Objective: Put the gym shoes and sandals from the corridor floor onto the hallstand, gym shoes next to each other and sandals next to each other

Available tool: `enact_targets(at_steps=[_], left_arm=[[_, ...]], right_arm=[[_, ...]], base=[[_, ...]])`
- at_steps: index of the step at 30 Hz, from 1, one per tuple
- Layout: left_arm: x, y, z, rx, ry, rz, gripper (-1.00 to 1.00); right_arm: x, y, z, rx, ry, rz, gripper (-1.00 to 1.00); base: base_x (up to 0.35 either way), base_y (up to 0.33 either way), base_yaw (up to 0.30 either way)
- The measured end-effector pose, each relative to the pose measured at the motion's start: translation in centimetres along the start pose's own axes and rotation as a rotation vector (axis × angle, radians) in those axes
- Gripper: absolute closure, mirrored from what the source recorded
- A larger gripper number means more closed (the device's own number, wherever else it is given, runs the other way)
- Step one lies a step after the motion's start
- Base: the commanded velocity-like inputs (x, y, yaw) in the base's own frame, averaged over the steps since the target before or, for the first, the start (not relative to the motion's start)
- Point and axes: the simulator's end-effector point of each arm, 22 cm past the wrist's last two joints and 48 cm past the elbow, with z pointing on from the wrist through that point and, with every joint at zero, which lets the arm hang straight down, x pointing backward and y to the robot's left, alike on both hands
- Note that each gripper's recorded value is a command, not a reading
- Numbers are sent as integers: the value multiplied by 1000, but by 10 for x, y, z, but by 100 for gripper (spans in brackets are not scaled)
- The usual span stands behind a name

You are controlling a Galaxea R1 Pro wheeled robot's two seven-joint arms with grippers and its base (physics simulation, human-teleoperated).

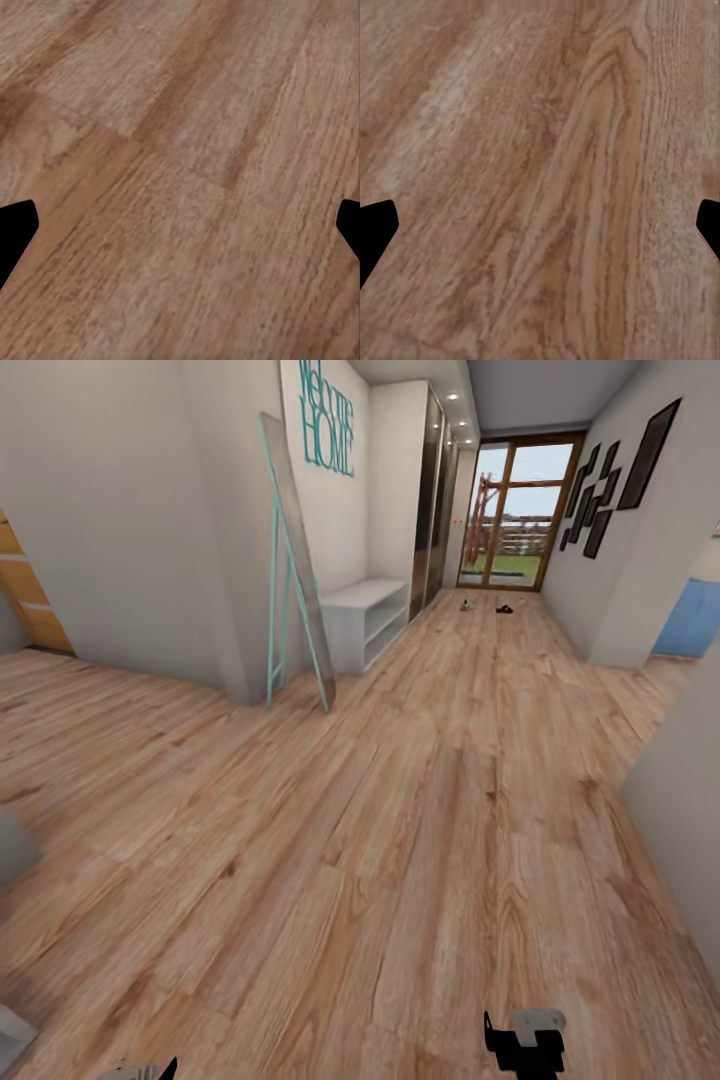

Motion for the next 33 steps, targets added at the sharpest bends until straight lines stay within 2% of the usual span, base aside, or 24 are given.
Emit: enact_targets(at_steps=[8, 19, 33], left_arm=[[0, 0, 0, 0, 0, 0, -100], [0, 0, 0, 0, 0, 0, -100], [1, 0, 0, 0, 1, -1, -100]], right_arm=[[-1, 0, 0, 1, -1, 0, -100], [-1, 0, 0, 3, -1, 1, -100], [0, 0, 0, 3, -1, 0, -100]], base=[[337, 0, -17], [337, 0, -142], [337, 0, -12]])
